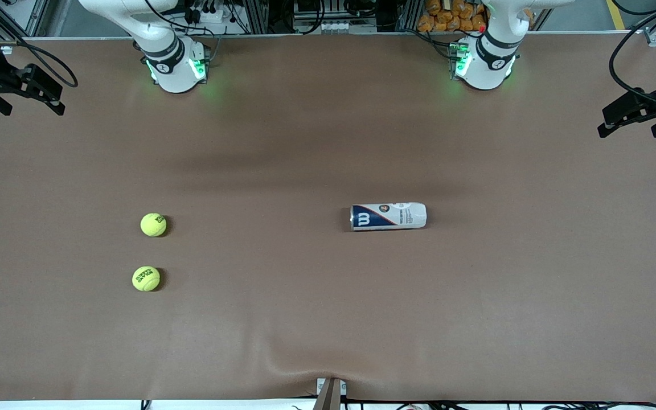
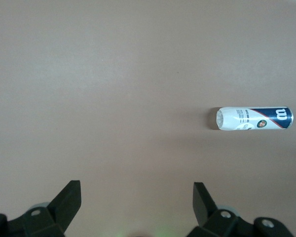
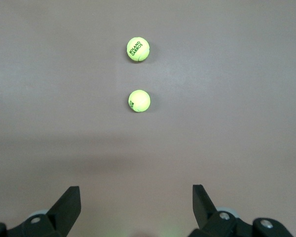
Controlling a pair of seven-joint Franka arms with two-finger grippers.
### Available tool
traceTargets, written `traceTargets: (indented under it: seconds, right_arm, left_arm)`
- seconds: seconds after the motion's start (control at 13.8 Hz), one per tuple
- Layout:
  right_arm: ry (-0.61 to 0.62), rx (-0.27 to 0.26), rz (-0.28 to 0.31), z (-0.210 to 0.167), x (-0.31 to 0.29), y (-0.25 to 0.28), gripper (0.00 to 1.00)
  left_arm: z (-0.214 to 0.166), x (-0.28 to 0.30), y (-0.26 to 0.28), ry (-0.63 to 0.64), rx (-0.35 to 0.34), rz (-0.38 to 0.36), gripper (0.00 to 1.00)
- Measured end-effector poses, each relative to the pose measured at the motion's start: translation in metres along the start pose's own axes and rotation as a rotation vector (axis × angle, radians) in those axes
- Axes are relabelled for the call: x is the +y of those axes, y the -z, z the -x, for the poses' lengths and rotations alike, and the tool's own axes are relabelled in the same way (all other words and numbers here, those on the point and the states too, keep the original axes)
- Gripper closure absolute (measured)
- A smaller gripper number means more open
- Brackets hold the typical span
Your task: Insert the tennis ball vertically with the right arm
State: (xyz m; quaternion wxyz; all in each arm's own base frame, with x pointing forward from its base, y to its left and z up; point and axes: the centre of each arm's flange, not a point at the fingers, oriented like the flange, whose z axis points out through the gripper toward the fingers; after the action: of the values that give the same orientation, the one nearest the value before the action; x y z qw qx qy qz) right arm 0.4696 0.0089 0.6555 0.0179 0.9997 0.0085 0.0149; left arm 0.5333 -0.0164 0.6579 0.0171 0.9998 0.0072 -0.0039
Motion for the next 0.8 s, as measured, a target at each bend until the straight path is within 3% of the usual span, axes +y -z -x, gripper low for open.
traceTargets:
  seconds: [0.8]
  right_arm:
    - [-0.003,0.001,0.000,0.000,0.002,0.000,0.00]
  left_arm:
    - [-0.020,-0.018,-0.057,0.034,-0.169,-0.002,0.00]
